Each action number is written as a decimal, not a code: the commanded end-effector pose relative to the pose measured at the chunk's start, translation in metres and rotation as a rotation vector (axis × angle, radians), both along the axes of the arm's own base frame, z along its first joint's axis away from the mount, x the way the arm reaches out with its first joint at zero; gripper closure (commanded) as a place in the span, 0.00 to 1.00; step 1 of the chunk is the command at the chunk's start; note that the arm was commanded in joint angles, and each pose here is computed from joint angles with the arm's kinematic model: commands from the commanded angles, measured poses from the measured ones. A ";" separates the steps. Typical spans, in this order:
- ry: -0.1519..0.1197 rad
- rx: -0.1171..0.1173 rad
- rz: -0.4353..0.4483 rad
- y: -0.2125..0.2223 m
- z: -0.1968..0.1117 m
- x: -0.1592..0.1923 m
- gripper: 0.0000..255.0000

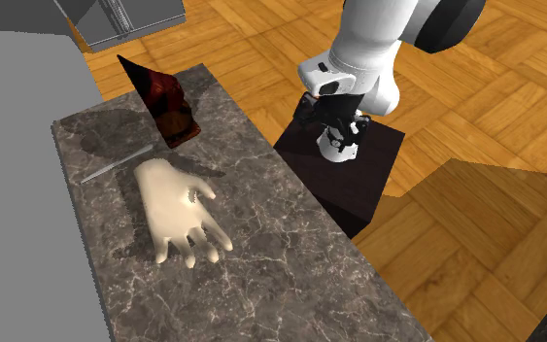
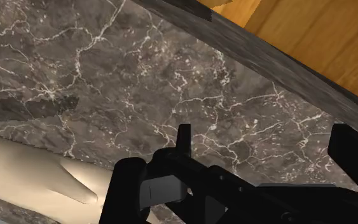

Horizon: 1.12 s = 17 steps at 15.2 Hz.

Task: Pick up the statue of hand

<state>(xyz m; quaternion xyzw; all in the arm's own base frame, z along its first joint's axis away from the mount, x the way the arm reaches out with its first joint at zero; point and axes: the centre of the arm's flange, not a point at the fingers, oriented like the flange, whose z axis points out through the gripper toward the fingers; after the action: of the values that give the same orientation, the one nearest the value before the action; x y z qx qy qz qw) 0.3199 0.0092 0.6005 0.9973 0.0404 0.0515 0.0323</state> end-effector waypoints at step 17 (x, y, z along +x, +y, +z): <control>0.177 0.097 -0.670 -0.141 -0.046 0.187 0.00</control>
<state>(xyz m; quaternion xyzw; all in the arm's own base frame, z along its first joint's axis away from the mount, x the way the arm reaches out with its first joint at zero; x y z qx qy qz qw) 0.5010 -0.1205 0.5609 0.9627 -0.2675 -0.0401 -0.0014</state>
